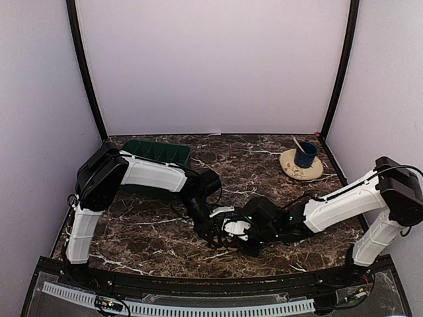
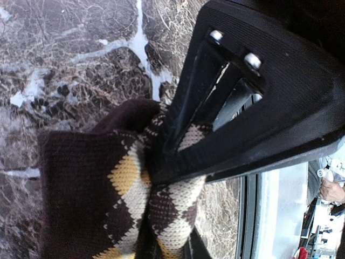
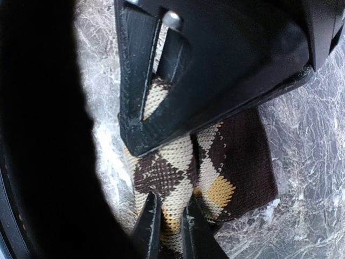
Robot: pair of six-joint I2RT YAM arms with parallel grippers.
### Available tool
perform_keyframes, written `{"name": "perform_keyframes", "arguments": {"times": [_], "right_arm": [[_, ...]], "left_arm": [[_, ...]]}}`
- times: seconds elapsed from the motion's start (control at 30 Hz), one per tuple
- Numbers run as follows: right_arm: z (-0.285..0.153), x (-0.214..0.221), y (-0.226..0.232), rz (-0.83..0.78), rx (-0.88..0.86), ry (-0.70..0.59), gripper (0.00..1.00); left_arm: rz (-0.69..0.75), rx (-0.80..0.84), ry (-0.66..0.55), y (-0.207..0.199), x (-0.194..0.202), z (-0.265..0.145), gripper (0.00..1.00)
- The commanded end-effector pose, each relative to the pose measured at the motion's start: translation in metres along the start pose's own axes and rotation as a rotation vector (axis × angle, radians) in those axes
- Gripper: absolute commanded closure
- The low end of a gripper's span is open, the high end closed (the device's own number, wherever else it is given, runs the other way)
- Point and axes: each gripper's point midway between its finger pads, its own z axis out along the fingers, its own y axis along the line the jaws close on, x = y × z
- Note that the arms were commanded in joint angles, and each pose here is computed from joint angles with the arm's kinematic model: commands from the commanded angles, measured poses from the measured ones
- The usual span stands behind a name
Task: Roll the socks
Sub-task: Roll the sock at the center of the board.
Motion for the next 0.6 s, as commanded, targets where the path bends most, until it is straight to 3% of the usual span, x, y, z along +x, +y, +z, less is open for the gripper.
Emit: {"name": "perform_keyframes", "arguments": {"times": [0.0,0.3,0.37,0.47,0.57], "right_arm": [[0.001,0.005,0.013,0.029,-0.052,0.002,1.0],[0.007,0.015,0.009,0.201,-0.142,-0.006,1.0],[0.008,0.016,0.008,0.235,-0.158,-0.006,1.0],[0.01,0.019,0.009,0.277,-0.194,-0.005,1.0],[0.011,0.019,0.009,0.298,-0.213,-0.018,1.0]], "left_arm": [[-0.095,-0.089,0.138,0.023,0.038,0.013,0.92],[-0.103,-0.113,0.118,0.021,0.035,0.0,0.85],[-0.091,-0.126,0.093,0.018,0.032,-0.007,0.8],[-0.086,-0.154,0.066,0.019,0.033,-0.015,0.6],[-0.083,-0.198,0.048,0.024,0.036,-0.02,0.48]]}}
